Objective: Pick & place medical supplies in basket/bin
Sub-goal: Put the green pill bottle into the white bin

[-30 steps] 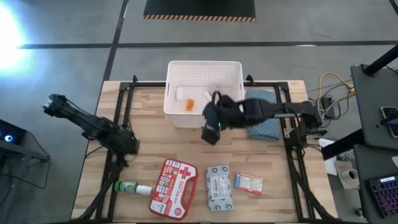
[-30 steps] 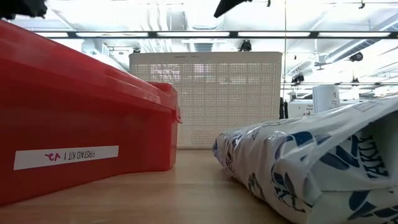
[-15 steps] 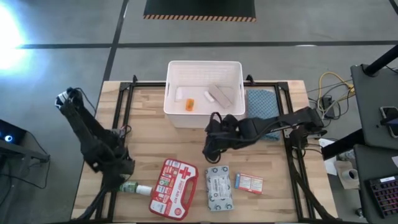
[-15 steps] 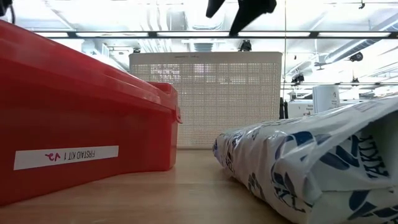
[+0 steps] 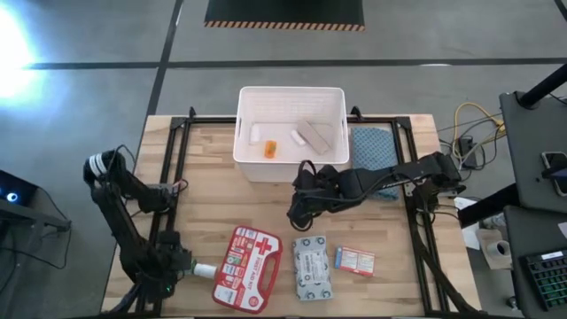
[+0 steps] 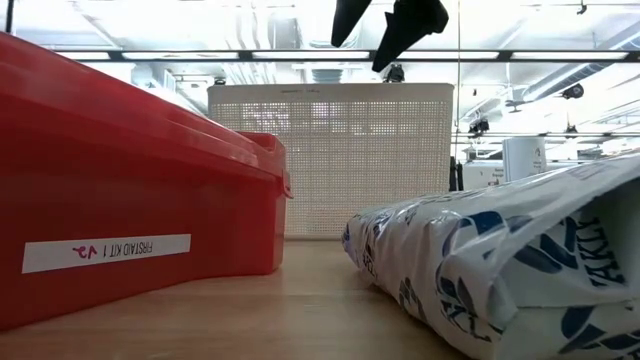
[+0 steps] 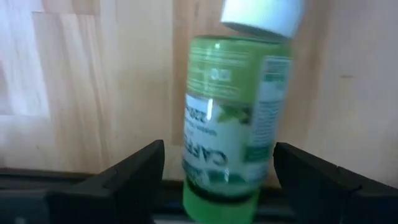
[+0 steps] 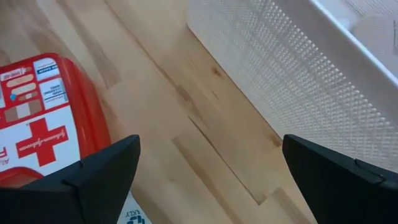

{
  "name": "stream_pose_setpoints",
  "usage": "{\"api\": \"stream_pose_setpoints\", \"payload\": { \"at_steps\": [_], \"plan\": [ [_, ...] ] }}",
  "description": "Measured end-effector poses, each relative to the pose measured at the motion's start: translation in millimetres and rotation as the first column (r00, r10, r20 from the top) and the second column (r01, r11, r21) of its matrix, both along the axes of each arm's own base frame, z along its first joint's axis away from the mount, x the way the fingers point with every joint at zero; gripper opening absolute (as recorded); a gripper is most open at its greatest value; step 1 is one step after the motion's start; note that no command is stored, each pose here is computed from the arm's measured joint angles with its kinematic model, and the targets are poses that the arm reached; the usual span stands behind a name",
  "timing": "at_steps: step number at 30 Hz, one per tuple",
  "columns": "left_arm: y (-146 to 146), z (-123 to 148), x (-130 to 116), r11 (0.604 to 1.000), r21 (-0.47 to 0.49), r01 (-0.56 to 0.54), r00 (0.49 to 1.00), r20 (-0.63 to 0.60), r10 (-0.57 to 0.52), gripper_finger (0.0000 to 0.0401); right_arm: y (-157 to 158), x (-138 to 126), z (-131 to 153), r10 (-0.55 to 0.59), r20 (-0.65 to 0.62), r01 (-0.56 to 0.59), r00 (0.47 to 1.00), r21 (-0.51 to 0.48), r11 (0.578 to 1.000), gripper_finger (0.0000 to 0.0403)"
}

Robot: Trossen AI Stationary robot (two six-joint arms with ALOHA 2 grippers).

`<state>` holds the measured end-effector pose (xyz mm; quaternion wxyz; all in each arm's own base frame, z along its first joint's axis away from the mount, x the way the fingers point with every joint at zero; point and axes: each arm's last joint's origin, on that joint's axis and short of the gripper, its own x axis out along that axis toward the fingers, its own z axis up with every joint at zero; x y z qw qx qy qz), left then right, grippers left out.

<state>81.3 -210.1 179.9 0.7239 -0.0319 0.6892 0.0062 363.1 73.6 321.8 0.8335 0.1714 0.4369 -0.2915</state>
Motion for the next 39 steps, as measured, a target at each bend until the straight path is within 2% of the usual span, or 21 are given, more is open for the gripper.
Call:
{"api": "stream_pose_setpoints", "payload": {
  "at_steps": [6,10,12,18,23,25,27,29,31,33,36,39],
  "plan": [
    [-13.4,-25.1,5.3,1.000,0.015,0.011,1.000,-0.004,-0.011,0.0278,-0.3,0.1,0.1,-0.001,0.000,0.001,1.000,0.001,1.000,0.0384],
    [-12.5,-32.8,11.0,0.999,0.026,0.045,0.999,-0.017,-0.044,0.0271,-0.4,0.0,-0.6,-0.008,0.001,0.008,1.000,0.004,1.000,0.0384],
    [-8.4,-32.2,14.5,0.998,0.020,0.067,0.998,-0.010,-0.067,0.0252,-0.6,-0.1,-0.8,-0.008,-0.002,0.008,1.000,0.004,1.000,0.0384],
    [21.6,-27.7,18.7,0.997,0.055,0.060,0.998,0.018,-0.061,0.0160,-1.0,-0.1,-0.9,-0.010,-0.002,0.010,1.000,0.004,1.000,0.0384],
    [61.0,1.4,16.0,0.995,0.100,-0.014,0.999,0.053,0.008,0.0158,-2.7,0.2,-0.9,-0.023,0.001,0.023,1.000,0.008,1.000,0.0384],
    [77.1,22.4,17.3,0.995,0.070,-0.068,0.990,0.130,0.059,0.0169,-2.8,0.1,-1.0,-0.003,-0.009,0.002,1.000,-0.005,1.000,0.0384],
    [92.8,46.9,19.5,0.991,0.003,-0.137,0.959,0.253,0.131,0.0184,-3.0,-0.7,-0.8,0.021,-0.024,-0.022,0.999,-0.022,1.000,0.0384],
    [111.6,73.1,20.9,0.972,-0.076,-0.224,0.887,0.398,0.236,0.0192,-3.6,-3.0,-0.8,0.036,-0.049,-0.037,0.998,-0.034,0.999,0.0384],
    [132.0,98.1,20.7,0.943,-0.141,-0.301,0.766,0.553,0.327,0.0195,-4.5,-7.1,-0.9,0.057,-0.095,-0.062,0.994,-0.052,0.997,0.0384],
    [152.5,119.3,17.9,0.917,-0.184,-0.354,0.622,0.686,0.378,0.0196,-5.6,-12.8,-1.9,0.085,-0.166,-0.099,0.983,-0.076,0.992,0.0384],
    [177.4,146.6,15.3,0.888,-0.245,-0.390,0.402,0.822,0.403,0.0195,-4.6,-22.2,-8.1,0.116,-0.284,-0.150,0.952,-0.099,0.984,0.0384],
    [197.1,174.2,19.5,0.870,-0.269,-0.414,0.156,0.920,0.359,0.0195,-3.2,-30.1,-18.7,0.108,-0.364,-0.156,0.925,-0.105,0.982,0.0384]
  ]
}}
